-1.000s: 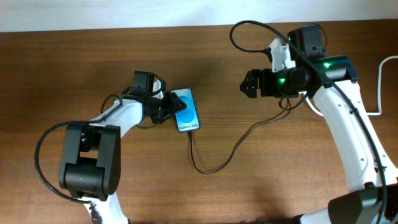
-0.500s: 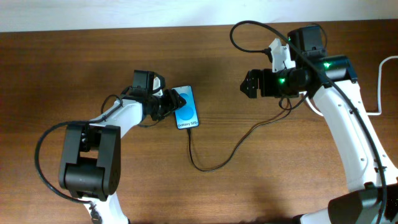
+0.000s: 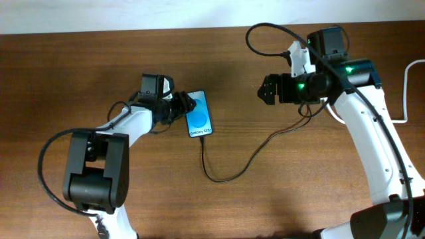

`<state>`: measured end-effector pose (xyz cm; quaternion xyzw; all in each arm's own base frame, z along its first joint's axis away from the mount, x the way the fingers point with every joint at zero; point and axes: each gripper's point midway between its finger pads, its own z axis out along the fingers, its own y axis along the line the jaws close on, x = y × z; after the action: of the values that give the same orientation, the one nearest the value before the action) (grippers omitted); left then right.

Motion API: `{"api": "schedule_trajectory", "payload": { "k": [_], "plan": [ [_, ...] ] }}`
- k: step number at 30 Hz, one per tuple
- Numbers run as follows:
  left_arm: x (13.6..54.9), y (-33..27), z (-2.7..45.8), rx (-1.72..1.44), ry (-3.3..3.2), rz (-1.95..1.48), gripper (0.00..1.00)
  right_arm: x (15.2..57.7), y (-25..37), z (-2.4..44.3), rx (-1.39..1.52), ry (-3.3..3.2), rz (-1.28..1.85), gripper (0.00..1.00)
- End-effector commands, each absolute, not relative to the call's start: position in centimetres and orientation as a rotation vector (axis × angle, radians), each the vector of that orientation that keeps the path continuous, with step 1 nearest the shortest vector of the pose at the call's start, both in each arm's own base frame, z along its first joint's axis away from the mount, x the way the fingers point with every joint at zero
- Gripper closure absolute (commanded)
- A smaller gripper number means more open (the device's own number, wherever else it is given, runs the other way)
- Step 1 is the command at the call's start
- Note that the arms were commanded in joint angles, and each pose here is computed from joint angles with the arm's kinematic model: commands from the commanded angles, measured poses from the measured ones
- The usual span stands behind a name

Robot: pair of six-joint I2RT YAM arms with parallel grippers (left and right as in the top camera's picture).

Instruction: Plug charger to phone and switch on socket

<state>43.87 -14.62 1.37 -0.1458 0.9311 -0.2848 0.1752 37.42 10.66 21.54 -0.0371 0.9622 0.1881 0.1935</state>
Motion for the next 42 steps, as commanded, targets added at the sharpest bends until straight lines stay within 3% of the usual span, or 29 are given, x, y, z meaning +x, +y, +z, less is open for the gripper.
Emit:
{"api": "schedule_trajectory", "payload": {
  "k": [1,8,15,20,27,34,42],
  "plan": [
    [42.4,-10.6,-2.0,-0.551,2.733,-0.604,0.27,37.7,9.9,22.8,-0.104,2.659,0.450,0.02],
    [40.7,-6.7,8.0,-0.510,2.641,-0.392,0.21,37.5,9.0,22.4,-0.085,2.682,0.382,0.02],
    [34.5,-2.9,16.6,-0.551,2.553,-0.172,0.21,35.8,7.4,22.5,-0.032,2.730,0.277,0.02],
    [29.3,-1.9,22.2,-0.543,2.448,-0.175,0.22,33.1,5.1,26.4,0.109,2.640,0.166,0.02],
    [22.1,-1.0,25.6,-0.484,2.382,-0.170,0.22,29.3,2.9,29.7,0.285,2.550,0.098,0.02],
    [16.2,-0.3,28.0,-0.439,2.248,-0.203,0.22,27.1,2.5,29.6,0.440,2.571,0.126,0.02],
    [10.8,0.9,28.7,-0.378,2.123,-0.158,0.20,23.6,-1.0,29.5,0.973,2.500,0.179,0.01]
  ]
}}
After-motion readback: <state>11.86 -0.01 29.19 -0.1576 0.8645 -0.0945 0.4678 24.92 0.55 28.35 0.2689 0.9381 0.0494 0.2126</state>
